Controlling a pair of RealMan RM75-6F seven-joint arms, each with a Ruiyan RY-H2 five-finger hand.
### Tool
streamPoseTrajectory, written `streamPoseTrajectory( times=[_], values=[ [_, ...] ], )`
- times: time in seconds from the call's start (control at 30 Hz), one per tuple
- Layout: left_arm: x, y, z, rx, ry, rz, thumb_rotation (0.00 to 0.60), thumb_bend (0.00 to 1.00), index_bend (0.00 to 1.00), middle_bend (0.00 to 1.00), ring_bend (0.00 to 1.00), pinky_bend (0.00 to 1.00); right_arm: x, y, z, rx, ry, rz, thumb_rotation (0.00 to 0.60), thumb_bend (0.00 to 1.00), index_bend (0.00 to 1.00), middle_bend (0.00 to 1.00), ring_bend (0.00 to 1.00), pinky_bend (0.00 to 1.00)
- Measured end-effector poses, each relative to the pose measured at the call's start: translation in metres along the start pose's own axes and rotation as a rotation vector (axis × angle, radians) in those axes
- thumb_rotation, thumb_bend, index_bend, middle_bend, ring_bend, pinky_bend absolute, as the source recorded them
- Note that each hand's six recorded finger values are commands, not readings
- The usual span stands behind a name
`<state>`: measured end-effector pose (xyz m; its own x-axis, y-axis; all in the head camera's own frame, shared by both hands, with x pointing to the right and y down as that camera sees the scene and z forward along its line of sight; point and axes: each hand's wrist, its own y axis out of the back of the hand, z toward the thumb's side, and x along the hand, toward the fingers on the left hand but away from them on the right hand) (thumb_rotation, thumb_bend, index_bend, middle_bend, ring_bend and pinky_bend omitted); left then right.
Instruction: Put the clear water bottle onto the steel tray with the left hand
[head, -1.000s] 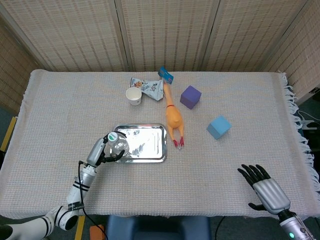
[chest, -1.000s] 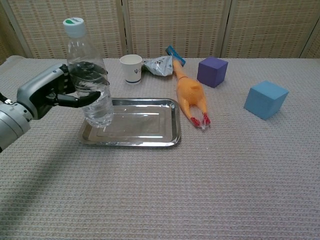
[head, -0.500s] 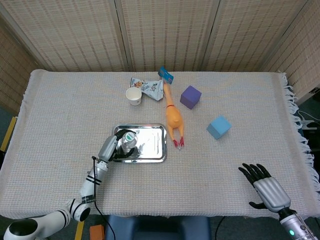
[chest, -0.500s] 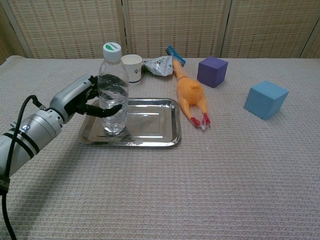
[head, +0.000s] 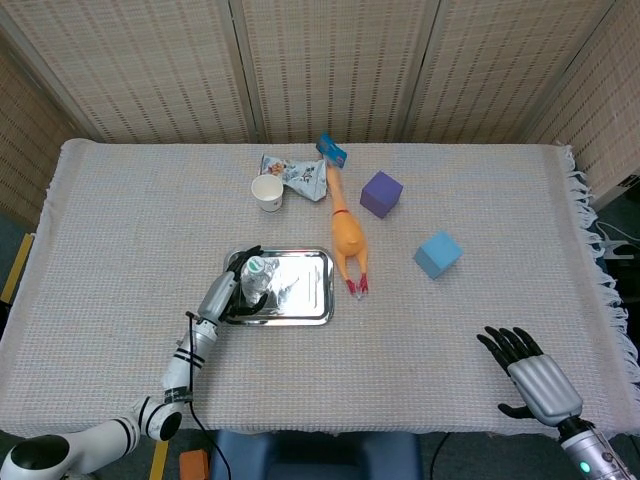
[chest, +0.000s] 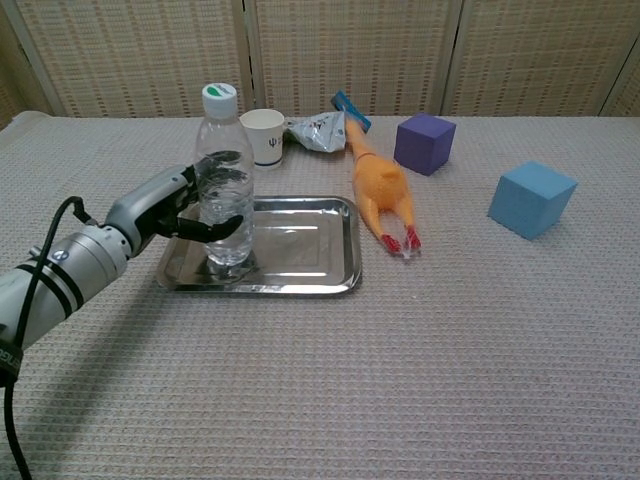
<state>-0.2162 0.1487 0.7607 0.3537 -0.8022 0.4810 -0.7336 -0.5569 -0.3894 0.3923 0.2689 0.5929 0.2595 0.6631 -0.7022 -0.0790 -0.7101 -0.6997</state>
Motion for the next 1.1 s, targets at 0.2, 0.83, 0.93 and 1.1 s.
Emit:
streamPoseTrajectory(
  times=[0.2,0.83,0.93,1.1],
  values=[
    [-0.005,0.006,0.002,0.003,0.008,-0.021,0.600,0.35,0.00,0.00,0.00,0.00,0.000,-0.001,0.001,0.002,0.005,0.002,0.600,0.02,0.00,0.00,0.00,0.00],
    [-0.016,0.033,-0.010,0.022,0.064,-0.028,0.600,0.34,0.00,0.00,0.00,0.00,0.000,-0.003,0.002,0.005,0.009,0.010,0.600,0.02,0.00,0.00,0.00,0.00],
    [-0.029,0.042,-0.014,0.057,0.063,-0.044,0.600,0.34,0.00,0.00,0.00,0.00,0.000,-0.004,0.004,0.009,0.016,0.016,0.600,0.02,0.00,0.00,0.00,0.00],
    [-0.055,0.066,-0.017,0.124,0.047,-0.028,0.600,0.34,0.00,0.00,0.00,0.00,0.002,-0.004,0.006,0.009,0.024,0.010,0.600,0.02,0.00,0.00,0.00,0.00]
  ],
)
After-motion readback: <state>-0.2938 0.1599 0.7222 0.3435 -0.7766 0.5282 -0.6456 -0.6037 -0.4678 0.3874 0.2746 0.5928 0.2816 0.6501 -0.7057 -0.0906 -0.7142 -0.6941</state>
